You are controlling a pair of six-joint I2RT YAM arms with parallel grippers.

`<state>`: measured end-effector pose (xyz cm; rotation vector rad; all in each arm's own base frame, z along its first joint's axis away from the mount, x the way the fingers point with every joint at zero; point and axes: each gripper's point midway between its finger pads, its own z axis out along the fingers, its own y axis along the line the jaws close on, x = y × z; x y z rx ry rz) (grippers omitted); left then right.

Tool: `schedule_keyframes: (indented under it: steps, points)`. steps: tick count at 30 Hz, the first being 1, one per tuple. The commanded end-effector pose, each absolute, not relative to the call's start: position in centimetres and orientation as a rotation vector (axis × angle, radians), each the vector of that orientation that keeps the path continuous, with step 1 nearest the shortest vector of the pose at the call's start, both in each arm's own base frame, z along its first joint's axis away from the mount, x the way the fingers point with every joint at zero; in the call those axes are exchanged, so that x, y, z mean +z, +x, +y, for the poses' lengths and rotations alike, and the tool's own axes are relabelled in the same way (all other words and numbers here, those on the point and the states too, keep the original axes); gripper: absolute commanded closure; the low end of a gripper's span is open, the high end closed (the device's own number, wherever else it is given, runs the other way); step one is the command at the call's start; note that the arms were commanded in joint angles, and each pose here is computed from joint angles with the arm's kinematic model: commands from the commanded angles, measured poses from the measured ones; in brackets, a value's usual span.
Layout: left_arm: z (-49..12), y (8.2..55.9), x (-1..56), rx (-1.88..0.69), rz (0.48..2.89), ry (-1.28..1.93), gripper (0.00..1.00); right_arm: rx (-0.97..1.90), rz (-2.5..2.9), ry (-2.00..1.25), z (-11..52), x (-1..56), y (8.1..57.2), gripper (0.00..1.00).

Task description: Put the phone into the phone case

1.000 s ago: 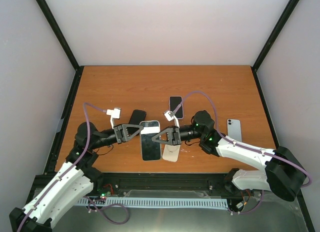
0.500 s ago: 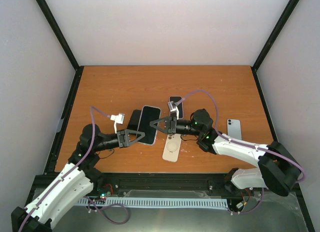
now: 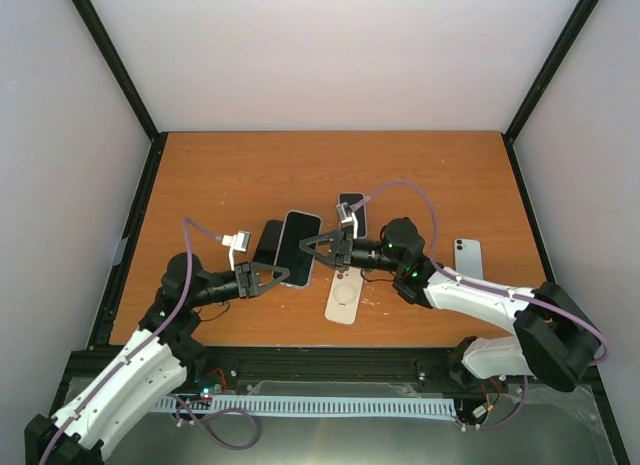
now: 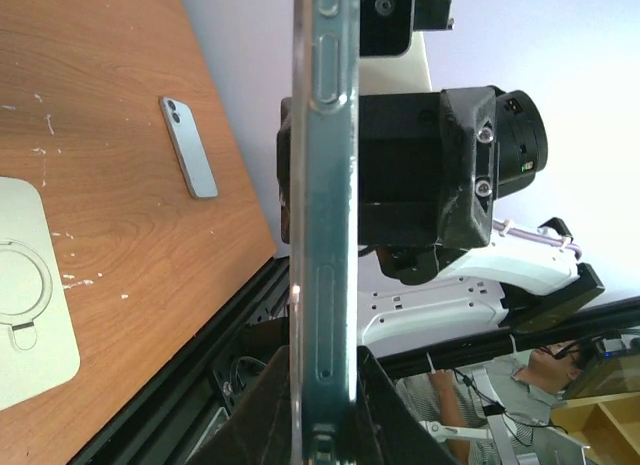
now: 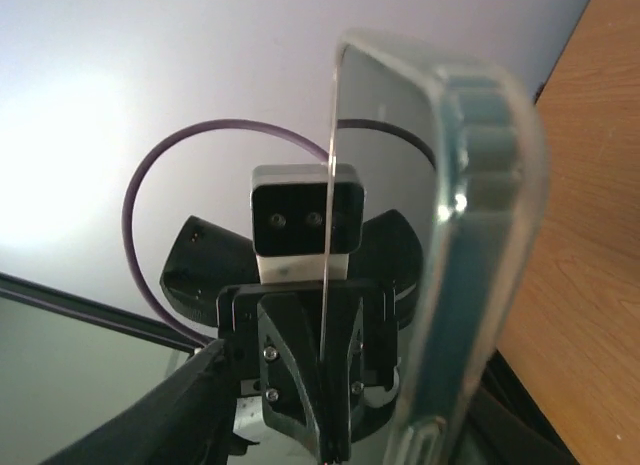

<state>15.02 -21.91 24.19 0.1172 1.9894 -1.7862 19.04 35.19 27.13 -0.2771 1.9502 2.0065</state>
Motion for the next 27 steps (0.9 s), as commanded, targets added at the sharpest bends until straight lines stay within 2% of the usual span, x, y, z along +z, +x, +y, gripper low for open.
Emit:
schedule_keyframes:
  steps: [1, 5, 8, 12, 15, 17, 21, 22, 27]
  points:
    - [-21.5, 16.5, 26.5, -1.733, 1.867, 0.113, 1.00, 1.972, 1.998, -0.294, 34.3, 25.8, 17.9, 0.49]
    - [-21.5, 17.4, 27.3, -1.719, 1.816, 0.095, 1.00, 1.966, 2.044, -0.304, 34.3, 24.5, 16.8, 0.45]
    - [-21.7, 18.0, 27.2, -1.713, 1.817, 0.089, 1.00, 1.982, 2.055, -0.319, 34.5, 24.2, 16.3, 0.50]
    - [-22.0, 18.7, 26.6, -1.698, 1.843, 0.078, 1.00, 1.987, 2.034, -0.315, 34.5, 24.4, 16.3, 0.72]
    - [-22.1, 19.1, 26.2, -1.682, 1.861, 0.070, 1.00, 1.998, 2.024, -0.291, 34.5, 24.4, 16.5, 0.92]
    - [-21.9, 19.5, 25.8, -1.652, 1.882, 0.050, 1.00, 2.021, 2.013, -0.276, 34.5, 24.6, 16.5, 0.97]
    - [-21.8, 20.2, 25.1, -1.596, 1.921, 0.032, 1.00, 2.038, 2.018, -0.258, 34.7, 24.3, 16.6, 0.97]
    - [-21.8, 20.3, 24.7, -1.583, 1.934, 0.024, 1.00, 2.030, 2.021, -0.263, 34.7, 24.2, 16.7, 0.94]
    - [-21.8, 21.7, 23.3, -1.510, 1.999, -0.008, 1.00, 1.839, 2.126, -0.219, 33.8, 21.8, 17.6, 0.61]
